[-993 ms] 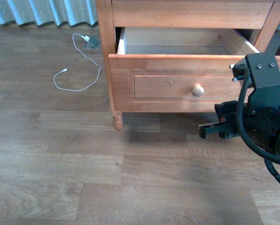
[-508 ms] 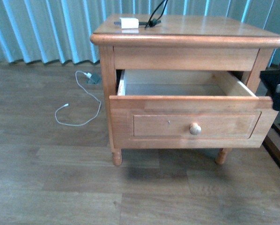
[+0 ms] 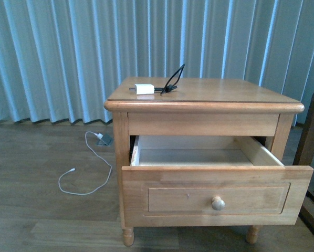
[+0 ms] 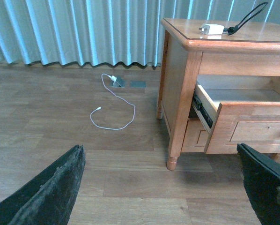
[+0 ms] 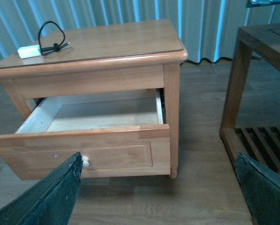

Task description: Put charger into drawer

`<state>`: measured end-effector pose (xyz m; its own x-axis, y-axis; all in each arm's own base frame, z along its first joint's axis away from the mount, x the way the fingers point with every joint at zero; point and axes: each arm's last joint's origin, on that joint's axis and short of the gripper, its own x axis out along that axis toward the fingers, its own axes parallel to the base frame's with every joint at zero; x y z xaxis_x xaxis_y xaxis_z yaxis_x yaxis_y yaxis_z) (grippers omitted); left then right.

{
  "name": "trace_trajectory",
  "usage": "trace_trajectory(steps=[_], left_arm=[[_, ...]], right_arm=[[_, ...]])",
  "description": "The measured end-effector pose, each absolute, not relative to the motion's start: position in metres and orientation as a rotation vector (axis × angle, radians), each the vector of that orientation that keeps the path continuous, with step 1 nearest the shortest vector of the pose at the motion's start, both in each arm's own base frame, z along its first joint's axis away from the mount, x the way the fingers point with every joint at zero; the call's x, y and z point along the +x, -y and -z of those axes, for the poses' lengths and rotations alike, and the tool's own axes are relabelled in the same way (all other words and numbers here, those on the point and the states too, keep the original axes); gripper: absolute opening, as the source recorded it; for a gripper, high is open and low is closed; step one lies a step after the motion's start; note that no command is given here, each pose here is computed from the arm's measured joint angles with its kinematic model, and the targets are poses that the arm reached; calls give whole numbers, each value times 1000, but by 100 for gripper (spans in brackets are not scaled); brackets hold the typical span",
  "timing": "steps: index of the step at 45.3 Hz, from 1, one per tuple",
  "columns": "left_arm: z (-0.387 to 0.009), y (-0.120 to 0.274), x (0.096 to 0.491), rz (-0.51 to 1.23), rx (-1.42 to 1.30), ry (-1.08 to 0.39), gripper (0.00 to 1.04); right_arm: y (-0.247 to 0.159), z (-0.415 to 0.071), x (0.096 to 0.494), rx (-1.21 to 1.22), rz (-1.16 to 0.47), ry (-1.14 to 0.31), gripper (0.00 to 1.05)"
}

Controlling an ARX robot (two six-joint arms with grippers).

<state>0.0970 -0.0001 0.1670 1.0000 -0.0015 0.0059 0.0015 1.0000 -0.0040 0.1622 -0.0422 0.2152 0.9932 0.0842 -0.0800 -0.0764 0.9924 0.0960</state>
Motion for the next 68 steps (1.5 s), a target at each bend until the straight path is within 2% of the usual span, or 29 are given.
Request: trace_trajectory(steps=[7,10,16,24,28,30,32,58,62,63,68], left_arm=[[-167,0,97,1,-4,6,99],[-167,0,97,2,-4,6,99],[-167,0,97,2,-4,6,99],[-167,0,97,2,-4,6,99],[-167,0,97,2,-4,6,99],[-167,0,97,2,-4,6,99],[-167,0,97,2,-4,6,99],[-167,0,97,1,-4,6,99],[-167,0,97,1,-4,6,99],[-168,0,98,-53,-17,10,99],[-167,1,106,-537,-124,9,99]], right_arm=[[43,-214,160,89,-57,-69,94],[40,-211,156,39,5,-14,82],[30,-201,148,16,13,-6,61],[18,-188,136,6,9,-7,22],[15,-185,133,5,6,-6,8],[13,-184,131,4,3,-5,7],[12,-183,129,1,6,-1,1],[0,-182,127,-1,2,1,96],[0,-182,127,0,2,1,96],[0,-182,127,0,3,1,96],[0,-181,127,0,3,1,96]])
